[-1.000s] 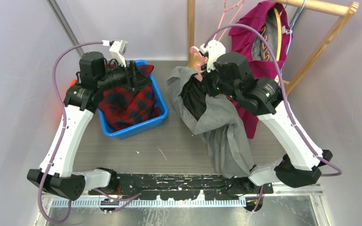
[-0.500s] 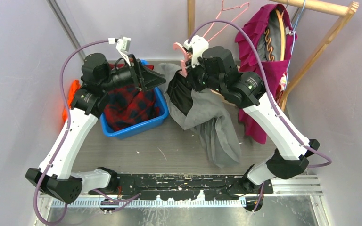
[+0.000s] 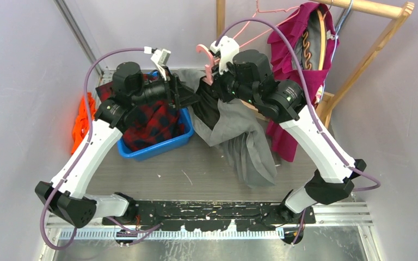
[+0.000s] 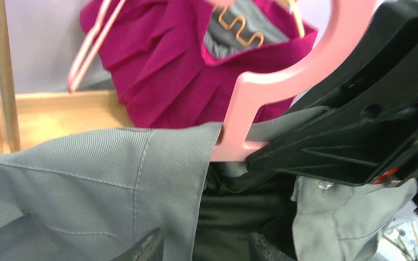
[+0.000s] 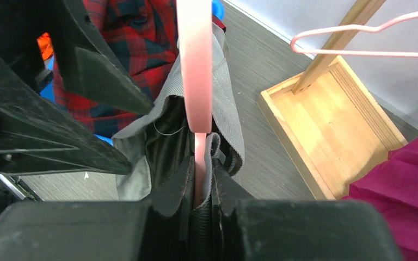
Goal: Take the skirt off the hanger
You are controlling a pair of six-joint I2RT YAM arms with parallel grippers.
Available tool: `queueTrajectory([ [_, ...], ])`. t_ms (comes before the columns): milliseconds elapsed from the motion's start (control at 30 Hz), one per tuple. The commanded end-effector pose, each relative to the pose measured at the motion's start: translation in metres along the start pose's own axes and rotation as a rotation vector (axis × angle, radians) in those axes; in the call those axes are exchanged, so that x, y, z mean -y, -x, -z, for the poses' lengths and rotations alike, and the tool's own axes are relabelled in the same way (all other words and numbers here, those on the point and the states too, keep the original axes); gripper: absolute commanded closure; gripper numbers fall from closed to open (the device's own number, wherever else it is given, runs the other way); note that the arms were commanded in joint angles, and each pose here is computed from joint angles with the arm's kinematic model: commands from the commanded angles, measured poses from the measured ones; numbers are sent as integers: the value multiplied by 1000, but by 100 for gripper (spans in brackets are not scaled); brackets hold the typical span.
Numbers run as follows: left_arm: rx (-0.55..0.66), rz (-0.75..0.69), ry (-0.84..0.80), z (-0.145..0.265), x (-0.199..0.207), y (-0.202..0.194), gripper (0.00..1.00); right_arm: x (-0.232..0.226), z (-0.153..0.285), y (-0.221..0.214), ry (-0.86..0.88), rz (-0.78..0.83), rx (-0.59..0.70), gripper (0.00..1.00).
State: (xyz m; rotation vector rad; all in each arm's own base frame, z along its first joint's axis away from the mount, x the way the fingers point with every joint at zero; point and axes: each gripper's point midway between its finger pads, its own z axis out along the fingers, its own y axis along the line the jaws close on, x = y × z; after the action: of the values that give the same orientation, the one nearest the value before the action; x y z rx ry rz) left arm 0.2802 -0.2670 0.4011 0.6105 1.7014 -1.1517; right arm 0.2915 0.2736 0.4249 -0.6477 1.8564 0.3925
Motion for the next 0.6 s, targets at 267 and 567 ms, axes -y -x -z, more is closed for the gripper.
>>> queueTrajectory([
  [267,-28,-150,200,-13,-35,5,74,-9,21,48,45,-16,167,99],
  [567,-57,-192,268,-5,-43,4,84,-6,23,45,37,4,160,99],
])
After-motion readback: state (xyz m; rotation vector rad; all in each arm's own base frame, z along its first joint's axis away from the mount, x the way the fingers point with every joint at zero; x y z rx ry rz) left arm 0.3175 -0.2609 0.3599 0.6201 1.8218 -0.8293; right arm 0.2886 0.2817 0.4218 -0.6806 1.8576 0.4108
